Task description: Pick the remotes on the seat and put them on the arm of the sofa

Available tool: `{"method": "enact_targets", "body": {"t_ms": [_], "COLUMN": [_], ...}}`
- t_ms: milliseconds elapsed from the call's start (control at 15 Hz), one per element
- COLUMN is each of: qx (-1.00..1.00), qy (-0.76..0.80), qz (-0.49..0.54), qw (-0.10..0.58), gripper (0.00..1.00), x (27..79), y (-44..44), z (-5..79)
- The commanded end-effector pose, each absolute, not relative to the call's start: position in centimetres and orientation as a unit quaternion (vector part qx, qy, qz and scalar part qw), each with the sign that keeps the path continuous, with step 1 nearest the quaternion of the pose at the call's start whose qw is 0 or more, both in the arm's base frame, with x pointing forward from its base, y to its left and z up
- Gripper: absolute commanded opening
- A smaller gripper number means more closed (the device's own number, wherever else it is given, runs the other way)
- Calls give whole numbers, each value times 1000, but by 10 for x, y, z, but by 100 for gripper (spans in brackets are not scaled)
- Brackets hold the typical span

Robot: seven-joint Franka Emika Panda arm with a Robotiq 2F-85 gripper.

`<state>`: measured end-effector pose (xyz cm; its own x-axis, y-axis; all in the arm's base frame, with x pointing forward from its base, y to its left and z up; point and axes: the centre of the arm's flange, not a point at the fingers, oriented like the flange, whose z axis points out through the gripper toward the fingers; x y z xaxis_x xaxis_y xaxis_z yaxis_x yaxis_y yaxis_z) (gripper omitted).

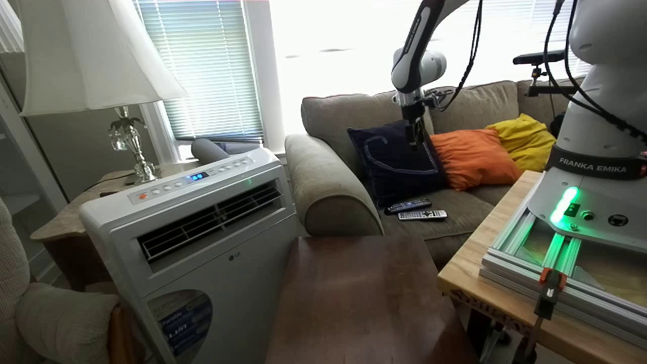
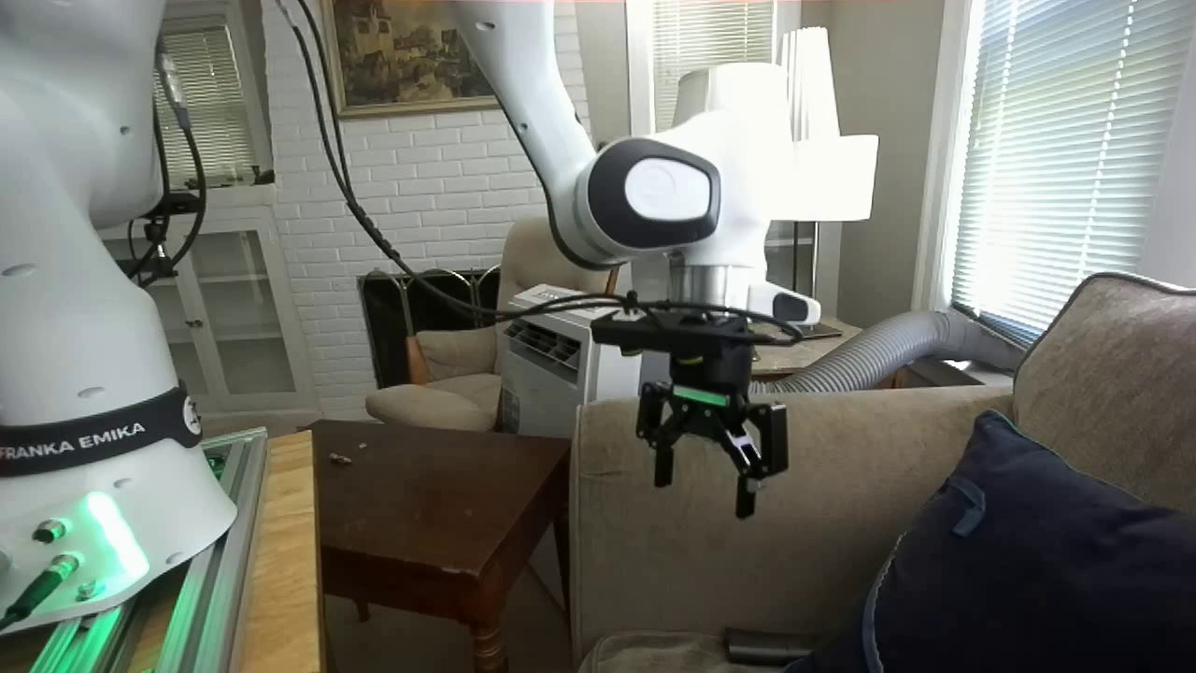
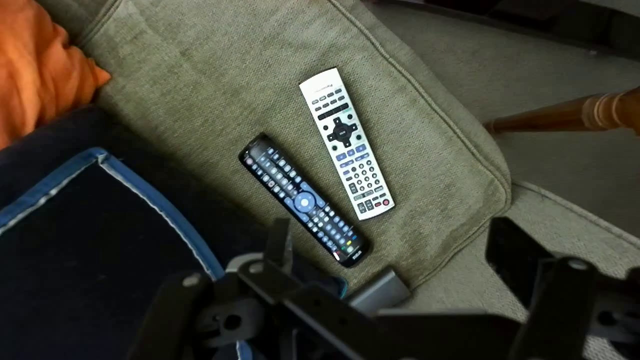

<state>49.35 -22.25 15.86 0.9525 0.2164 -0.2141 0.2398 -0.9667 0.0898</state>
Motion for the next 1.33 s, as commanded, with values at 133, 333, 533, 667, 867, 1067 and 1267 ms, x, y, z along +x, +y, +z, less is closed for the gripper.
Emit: {"method": "enact_targets", "body": {"t_ms": [133, 333, 533, 667, 867, 1067, 1267], "qx": [976, 972, 977, 976, 975, 972, 967], "qy": [187, 208, 189, 190, 196, 212, 214], "qz": [-76, -60, -62, -61, -58, -83, -131], "qw": [78, 87, 82, 83, 88, 55, 48], "gripper": [100, 100, 100, 100, 100, 100, 100], "x": [519, 520, 514, 516, 515, 524, 530], "y": [-246, -249, -240, -242, -244, -248, -249], "z": [79, 56, 61, 57, 68, 56, 27]}}
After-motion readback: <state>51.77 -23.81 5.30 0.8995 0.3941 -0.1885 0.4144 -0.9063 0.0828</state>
